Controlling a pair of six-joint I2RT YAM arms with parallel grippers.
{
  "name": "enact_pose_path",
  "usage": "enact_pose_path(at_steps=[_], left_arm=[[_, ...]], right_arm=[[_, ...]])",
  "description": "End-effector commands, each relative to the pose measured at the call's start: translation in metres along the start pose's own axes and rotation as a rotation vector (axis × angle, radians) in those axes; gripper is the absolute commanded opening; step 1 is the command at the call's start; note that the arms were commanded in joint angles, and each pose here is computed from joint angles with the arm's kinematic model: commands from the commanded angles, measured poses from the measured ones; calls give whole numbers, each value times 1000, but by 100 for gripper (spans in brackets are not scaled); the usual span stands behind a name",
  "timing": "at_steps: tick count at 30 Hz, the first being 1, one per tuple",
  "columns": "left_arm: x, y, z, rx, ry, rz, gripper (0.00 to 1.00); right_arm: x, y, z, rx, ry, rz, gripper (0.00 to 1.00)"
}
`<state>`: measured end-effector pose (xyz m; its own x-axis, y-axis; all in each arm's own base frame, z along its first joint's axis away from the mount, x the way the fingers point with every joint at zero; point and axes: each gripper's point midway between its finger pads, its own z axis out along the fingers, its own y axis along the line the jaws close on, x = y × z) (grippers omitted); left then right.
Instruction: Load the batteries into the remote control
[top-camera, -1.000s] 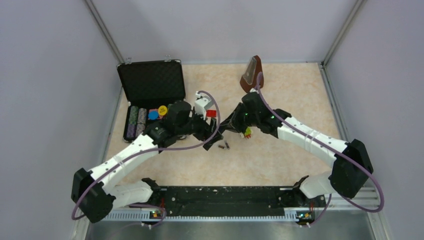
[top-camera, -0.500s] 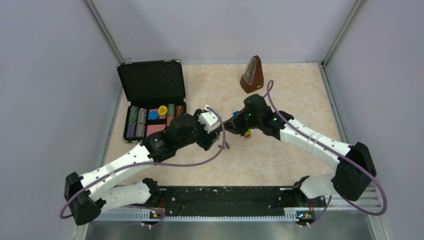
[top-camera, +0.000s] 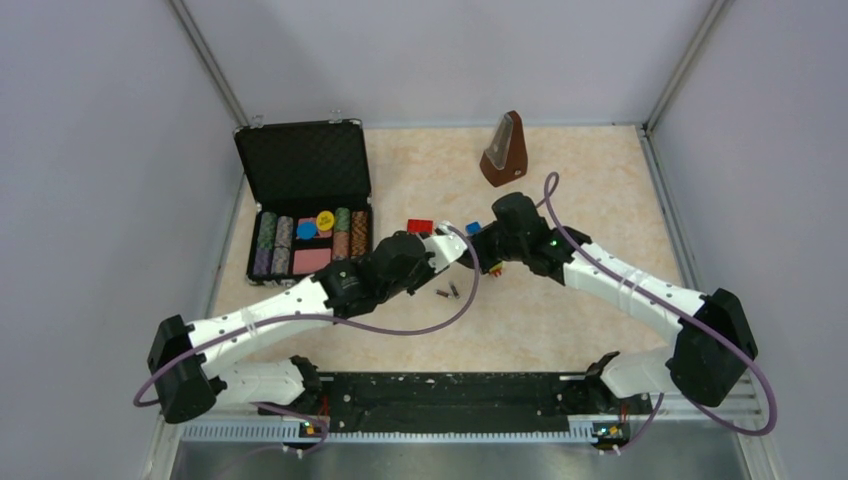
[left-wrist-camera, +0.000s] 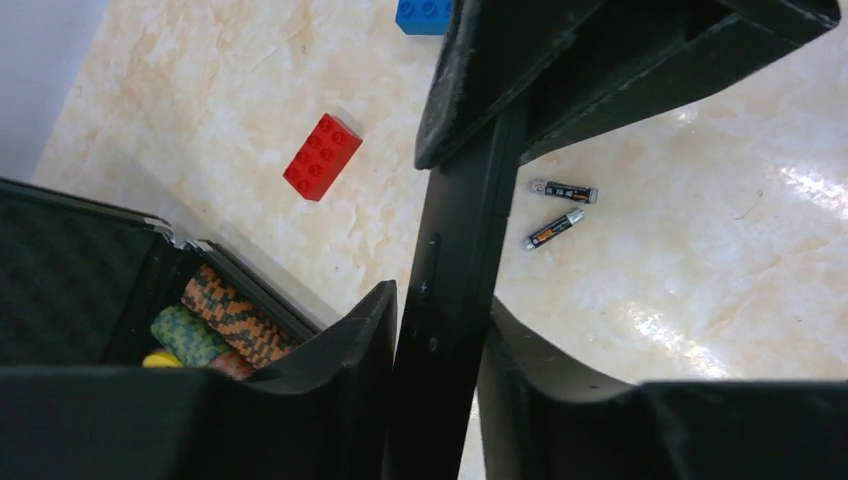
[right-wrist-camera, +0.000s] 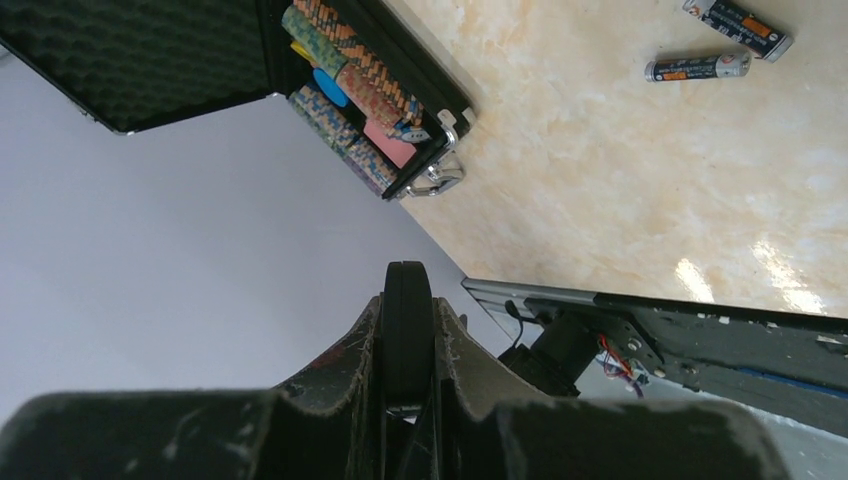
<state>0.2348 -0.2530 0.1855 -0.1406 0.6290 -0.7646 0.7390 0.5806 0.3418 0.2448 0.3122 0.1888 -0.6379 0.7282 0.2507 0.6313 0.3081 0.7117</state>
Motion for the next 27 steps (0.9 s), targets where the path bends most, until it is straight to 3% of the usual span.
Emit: enact_pose_path(at_steps=[1, 4, 5, 9, 12, 17, 21, 23, 27], left_arm=[[-18, 12, 3, -60, 14, 14, 26], [-22, 10, 6, -47, 15, 18, 1], [-22, 9, 7, -43, 17, 16, 0], [-24, 5, 2, -25, 13, -39, 0], [-25, -2, -5, 16, -9, -74, 0], [-32, -20, -23, 125, -51, -176, 0], [-43, -44, -41, 313, -74, -356, 0], [-49, -56, -49, 425, -81, -449, 0], [-64, -79, -67, 647, -107, -573, 0]], right_arm=[[10, 17, -12, -65, 47, 17, 0], [13, 21, -11, -78, 68, 10, 0], [15, 23, -11, -85, 79, 6, 9], [19, 23, -18, -102, 95, -21, 70], [18, 25, -33, -153, 76, -59, 88], [9, 16, -67, -249, 12, -149, 92], [-11, 8, -93, -360, -52, -279, 85], [-21, 12, -107, -430, -94, -419, 85], [-8, 39, -132, -561, -109, -911, 89]])
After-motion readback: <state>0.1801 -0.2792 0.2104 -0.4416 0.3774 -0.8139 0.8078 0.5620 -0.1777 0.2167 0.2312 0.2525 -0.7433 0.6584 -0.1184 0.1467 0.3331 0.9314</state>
